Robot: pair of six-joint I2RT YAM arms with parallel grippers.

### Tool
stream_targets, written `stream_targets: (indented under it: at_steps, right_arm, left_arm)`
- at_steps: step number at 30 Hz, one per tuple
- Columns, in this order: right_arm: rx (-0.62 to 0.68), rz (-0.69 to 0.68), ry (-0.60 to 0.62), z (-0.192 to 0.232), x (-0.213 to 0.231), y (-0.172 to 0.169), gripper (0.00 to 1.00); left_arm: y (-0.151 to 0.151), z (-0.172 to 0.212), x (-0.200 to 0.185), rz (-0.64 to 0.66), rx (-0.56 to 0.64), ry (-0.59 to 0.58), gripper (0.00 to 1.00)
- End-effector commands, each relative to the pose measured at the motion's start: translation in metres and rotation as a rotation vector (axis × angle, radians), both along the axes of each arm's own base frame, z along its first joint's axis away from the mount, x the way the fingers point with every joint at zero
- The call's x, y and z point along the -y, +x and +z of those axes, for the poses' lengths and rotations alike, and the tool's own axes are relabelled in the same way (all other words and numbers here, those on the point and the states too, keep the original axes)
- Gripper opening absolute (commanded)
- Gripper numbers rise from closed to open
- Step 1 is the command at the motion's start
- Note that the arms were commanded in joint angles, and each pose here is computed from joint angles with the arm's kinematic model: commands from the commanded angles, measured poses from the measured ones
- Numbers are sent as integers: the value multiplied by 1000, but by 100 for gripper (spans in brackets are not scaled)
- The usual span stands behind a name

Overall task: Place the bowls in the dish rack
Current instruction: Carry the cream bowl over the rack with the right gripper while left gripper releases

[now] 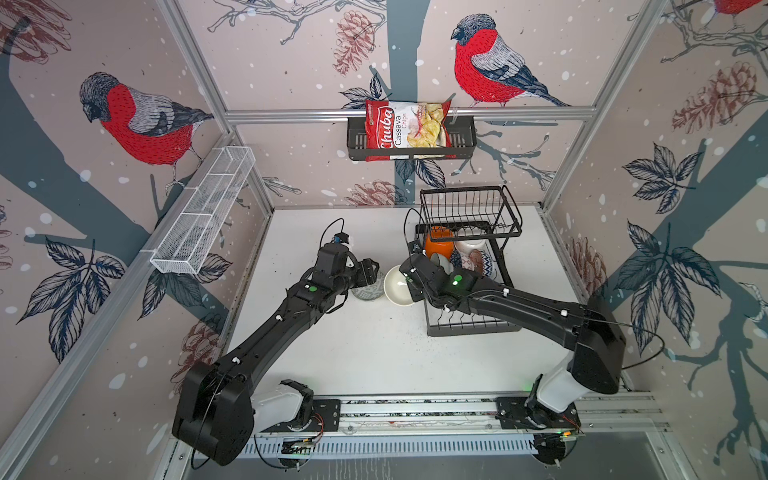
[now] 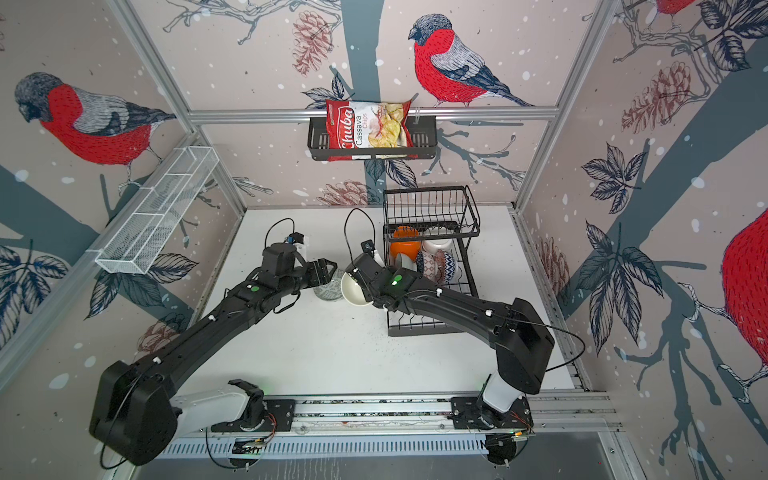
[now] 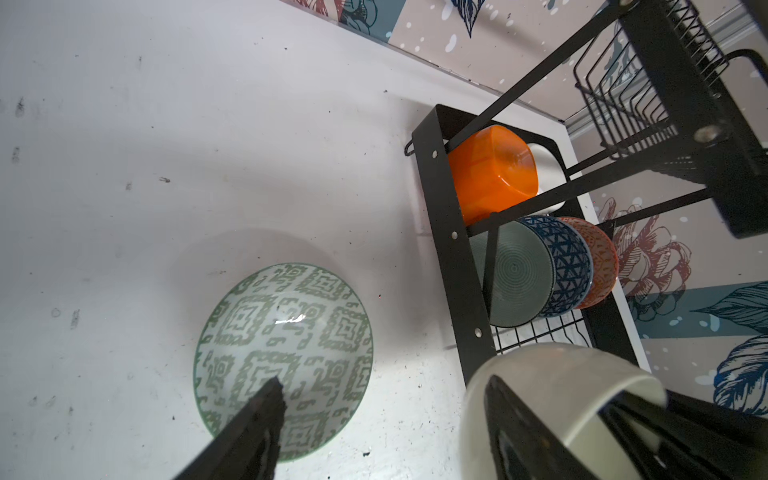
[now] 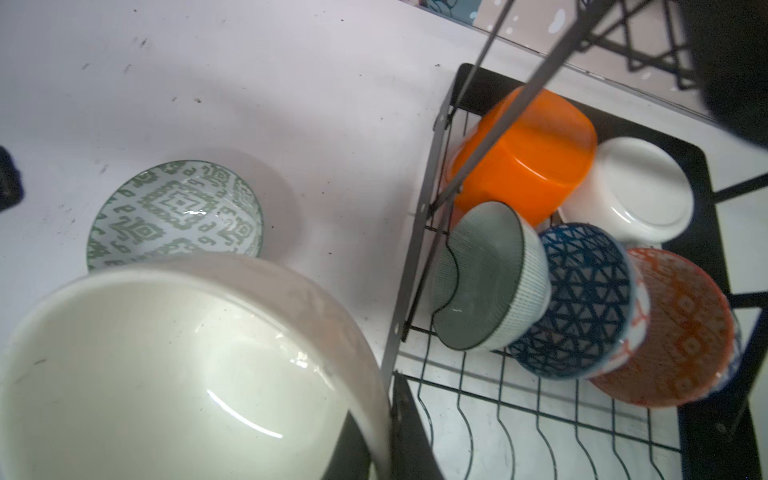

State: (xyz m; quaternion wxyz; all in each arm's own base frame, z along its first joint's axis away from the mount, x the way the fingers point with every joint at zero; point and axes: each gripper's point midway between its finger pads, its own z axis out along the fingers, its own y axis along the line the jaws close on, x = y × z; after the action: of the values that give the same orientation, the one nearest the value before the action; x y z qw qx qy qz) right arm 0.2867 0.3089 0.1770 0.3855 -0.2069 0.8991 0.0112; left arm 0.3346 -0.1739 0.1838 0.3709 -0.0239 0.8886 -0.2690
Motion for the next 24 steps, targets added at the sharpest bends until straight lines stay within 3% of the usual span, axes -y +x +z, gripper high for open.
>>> stream_targets:
  at_steps: [1, 17, 24]
  right_arm:
    - [30, -91, -7, 7, 23, 2, 0]
    - [35, -392, -166, -2, 147, 17, 0]
    - [45, -478, -146, -2, 175, 22, 0]
  left_arm:
    - [5, 11, 13, -44, 53, -18, 76]
    - [-6, -3, 83, -222, 37, -15, 76]
    - [-12, -24, 112, -275, -14, 50, 75]
